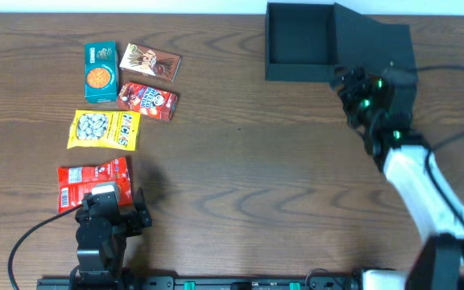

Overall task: Pack container
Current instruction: 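Reach the right gripper up to the black box's raised lid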

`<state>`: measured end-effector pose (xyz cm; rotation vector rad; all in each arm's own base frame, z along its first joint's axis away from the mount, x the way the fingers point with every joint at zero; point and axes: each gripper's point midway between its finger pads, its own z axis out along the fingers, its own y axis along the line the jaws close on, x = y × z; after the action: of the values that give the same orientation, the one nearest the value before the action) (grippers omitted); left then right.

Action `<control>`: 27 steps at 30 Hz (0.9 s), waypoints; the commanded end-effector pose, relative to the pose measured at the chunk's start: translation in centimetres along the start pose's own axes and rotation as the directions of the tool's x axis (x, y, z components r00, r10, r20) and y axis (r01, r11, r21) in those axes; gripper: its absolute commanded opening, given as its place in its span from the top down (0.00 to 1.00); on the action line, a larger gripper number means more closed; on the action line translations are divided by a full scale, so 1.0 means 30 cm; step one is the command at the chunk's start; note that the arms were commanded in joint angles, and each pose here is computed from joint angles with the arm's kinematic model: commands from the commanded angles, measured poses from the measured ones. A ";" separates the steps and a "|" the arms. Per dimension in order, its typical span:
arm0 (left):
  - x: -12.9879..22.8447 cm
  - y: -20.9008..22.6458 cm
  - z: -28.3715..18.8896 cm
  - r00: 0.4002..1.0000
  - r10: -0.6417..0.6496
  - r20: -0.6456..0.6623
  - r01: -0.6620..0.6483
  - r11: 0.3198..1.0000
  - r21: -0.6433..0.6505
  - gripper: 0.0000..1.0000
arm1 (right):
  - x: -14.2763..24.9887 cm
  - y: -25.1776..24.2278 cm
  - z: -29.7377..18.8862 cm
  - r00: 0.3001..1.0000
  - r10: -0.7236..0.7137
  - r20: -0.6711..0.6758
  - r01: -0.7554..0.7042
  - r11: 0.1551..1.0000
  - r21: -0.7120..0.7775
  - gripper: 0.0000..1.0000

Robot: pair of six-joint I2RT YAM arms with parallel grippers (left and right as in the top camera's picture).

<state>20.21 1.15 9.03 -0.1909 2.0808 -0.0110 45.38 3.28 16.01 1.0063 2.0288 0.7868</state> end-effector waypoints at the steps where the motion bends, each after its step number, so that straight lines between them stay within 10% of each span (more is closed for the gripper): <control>1: 0.008 0.005 0.004 1.000 -0.009 -0.002 0.009 1.000 -0.007 0.05 | -0.040 0.039 0.058 1.000 -0.010 -0.020 0.011 1.000 0.003 0.01; 17: 0.008 0.005 0.004 1.000 -0.009 -0.002 0.009 1.000 -0.007 0.05 | -0.055 0.031 0.339 0.973 0.172 -0.155 -0.148 0.977 0.154 0.21; 24: 0.008 0.005 0.004 1.000 -0.009 -0.002 0.009 1.000 -0.007 0.05 | -0.071 0.195 0.378 0.994 0.015 -0.108 -0.015 1.000 -0.002 0.87; 27: 0.008 0.005 0.004 1.000 -0.009 -0.002 0.009 1.000 -0.007 0.05 | -0.066 0.195 0.389 0.996 0.007 -0.089 -0.006 1.000 0.005 0.99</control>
<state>20.21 1.13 9.03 -0.1903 2.0809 -0.0117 57.67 6.26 13.85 1.0373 2.1164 0.8698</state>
